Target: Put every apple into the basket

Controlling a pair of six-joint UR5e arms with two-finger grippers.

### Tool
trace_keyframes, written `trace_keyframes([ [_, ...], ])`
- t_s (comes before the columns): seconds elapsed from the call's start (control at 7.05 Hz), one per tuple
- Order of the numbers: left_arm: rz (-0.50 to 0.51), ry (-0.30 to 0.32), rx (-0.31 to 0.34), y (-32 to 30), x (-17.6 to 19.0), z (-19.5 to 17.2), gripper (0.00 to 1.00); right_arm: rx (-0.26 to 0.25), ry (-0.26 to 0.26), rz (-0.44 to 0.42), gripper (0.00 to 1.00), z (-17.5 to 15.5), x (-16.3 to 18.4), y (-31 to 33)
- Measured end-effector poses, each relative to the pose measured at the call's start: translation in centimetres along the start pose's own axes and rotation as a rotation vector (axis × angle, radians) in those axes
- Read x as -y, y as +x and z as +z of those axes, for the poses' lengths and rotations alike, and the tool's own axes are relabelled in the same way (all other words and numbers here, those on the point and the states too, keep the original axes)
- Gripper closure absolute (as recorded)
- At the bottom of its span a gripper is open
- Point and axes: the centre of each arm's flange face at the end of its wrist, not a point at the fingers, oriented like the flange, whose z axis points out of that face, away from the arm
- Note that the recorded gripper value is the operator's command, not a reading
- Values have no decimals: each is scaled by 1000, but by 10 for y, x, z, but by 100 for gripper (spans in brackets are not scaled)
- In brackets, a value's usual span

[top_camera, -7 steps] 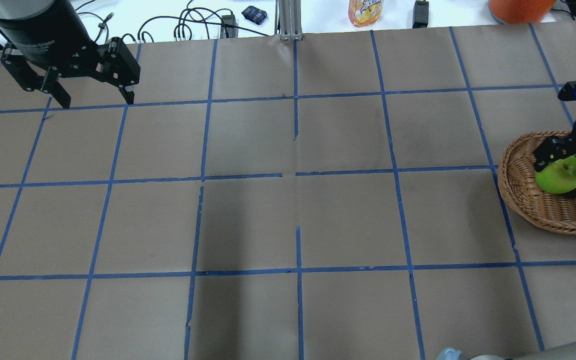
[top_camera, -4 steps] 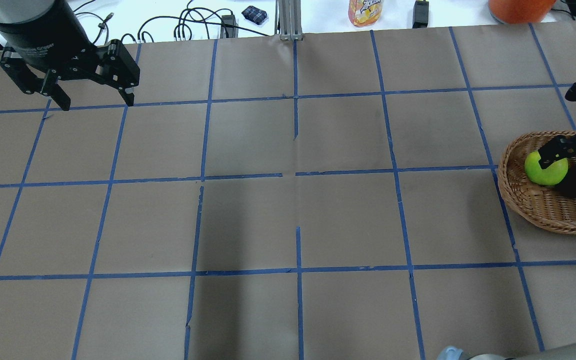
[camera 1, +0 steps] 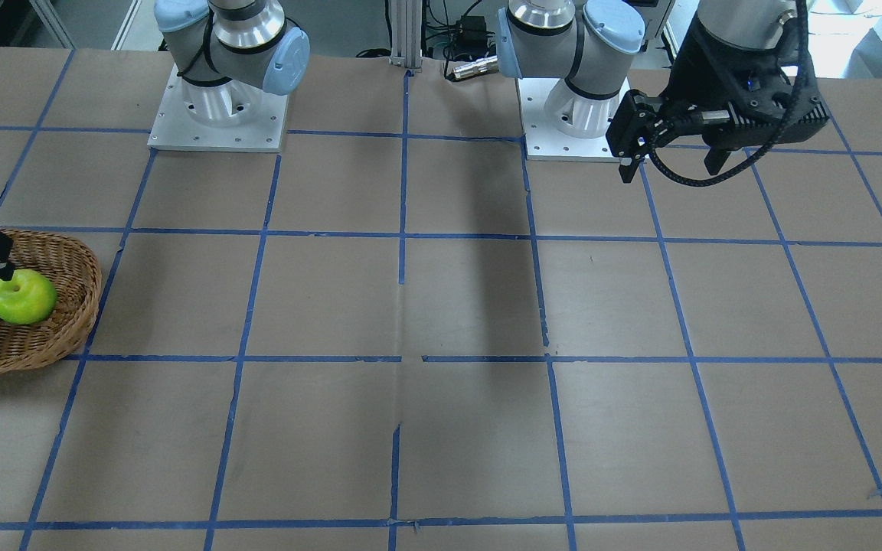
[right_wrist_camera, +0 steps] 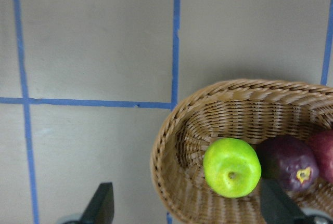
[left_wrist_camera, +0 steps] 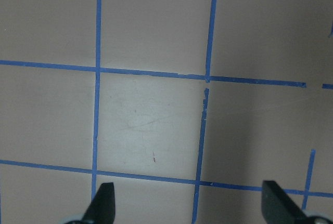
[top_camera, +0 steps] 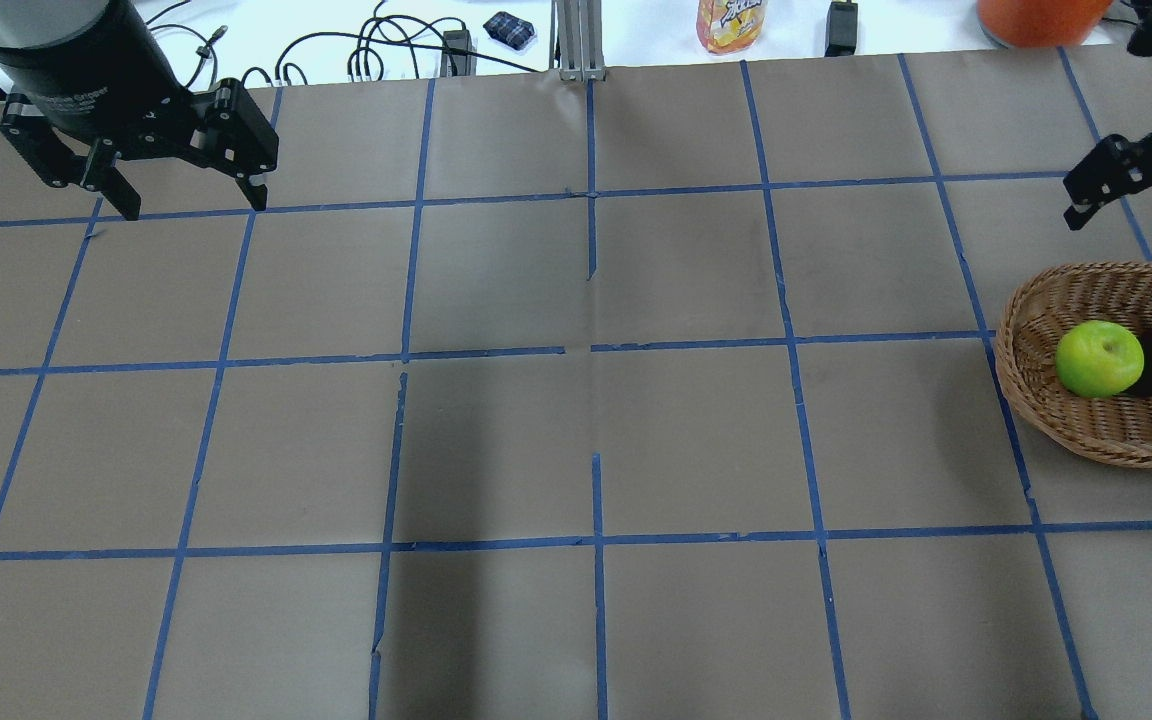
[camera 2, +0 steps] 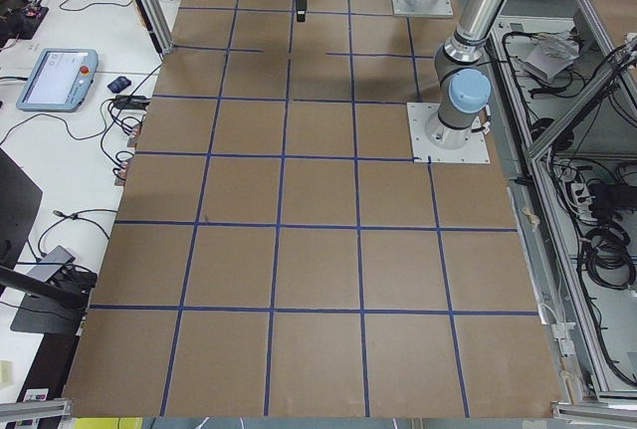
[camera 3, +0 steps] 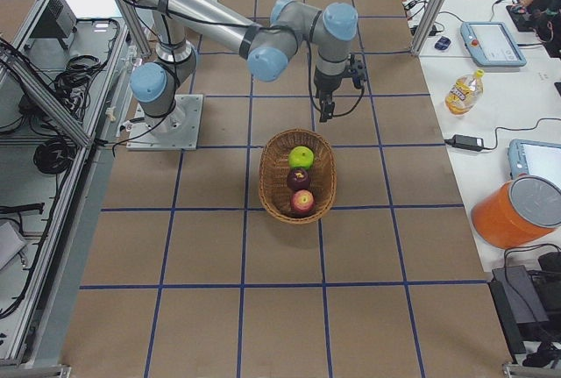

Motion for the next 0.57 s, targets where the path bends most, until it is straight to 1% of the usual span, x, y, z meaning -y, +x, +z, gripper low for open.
trace_keyframes([
  [0.14, 0, 0, 0, 0, 0, 0, 0, -1, -1, 56, 0, -33, 8, -47],
  [0.28, -2, -1, 0, 0, 0, 1, 0, -6, 14, 115, 0, -54, 13, -105],
  [0.43, -4, -2, 0, -1, 1, 1, 0, -8, 27, 150, 0, -65, 12, -162],
  [0.57, -7, -5, 0, -2, 2, 3, 0, -8, 33, 157, 0, -69, 7, -204],
])
